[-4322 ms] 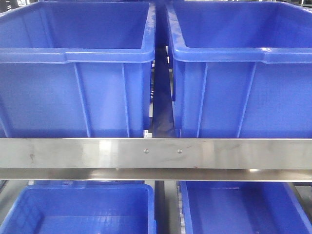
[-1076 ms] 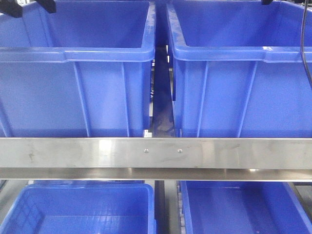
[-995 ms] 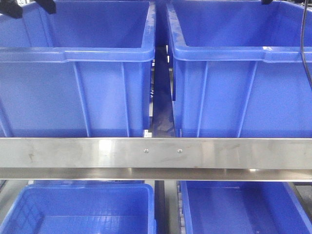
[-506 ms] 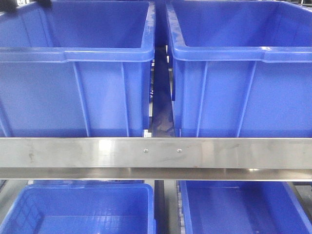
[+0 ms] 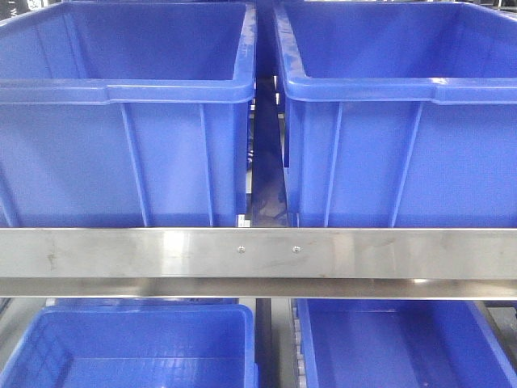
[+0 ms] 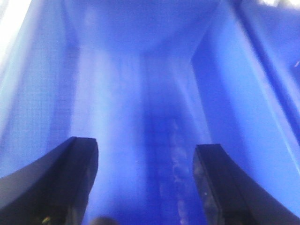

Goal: Sort and place red and blue blocks on shelf

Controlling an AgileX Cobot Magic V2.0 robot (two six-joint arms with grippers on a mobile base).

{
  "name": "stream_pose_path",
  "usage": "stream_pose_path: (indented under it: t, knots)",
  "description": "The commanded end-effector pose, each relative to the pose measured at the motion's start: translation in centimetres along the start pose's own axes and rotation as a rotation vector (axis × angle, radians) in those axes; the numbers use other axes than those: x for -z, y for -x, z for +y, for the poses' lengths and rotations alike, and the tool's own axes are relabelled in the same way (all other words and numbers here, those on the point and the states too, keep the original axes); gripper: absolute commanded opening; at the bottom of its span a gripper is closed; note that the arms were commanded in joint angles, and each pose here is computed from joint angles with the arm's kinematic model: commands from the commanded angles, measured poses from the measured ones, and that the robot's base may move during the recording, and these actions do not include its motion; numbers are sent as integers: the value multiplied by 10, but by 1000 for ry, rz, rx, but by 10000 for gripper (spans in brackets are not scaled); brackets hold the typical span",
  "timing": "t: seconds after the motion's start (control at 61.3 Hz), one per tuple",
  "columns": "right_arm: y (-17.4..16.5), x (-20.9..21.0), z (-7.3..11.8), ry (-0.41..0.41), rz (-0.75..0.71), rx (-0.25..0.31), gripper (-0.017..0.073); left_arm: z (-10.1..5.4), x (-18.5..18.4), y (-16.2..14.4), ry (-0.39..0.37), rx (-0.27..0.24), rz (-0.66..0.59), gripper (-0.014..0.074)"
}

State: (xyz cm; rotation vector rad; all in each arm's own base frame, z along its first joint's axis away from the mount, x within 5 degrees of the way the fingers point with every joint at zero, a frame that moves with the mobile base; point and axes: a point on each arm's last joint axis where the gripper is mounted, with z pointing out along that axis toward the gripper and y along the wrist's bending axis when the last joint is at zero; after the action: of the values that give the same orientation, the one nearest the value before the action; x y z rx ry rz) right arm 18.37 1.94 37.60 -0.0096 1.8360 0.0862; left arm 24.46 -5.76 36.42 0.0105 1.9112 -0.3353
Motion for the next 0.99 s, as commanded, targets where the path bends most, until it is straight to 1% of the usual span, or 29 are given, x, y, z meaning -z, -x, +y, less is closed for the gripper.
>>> stream_pose_path:
  t: [0.0,0.179,0.261,0.359,0.473,0.538,0.979]
  knots:
    - [0,22,0,27,-146,16,71,-3,24,11,-34,7,-182,86]
    - [-42,43,-4,33,-144,15,71,5,47,-23,-31,8,-225,86]
    - [-56,46,-6,32,-130,14,71,9,54,-39,-27,8,-219,86]
    - [-65,47,-6,33,-119,12,71,13,62,-55,-25,9,-224,85]
    - [-64,47,-6,37,-128,12,71,17,68,-68,-25,9,-254,85]
    - [-64,47,-6,36,-127,12,71,18,69,-72,-24,9,-258,86]
    - [-65,46,-6,34,-120,12,71,18,68,-71,-24,9,-270,85]
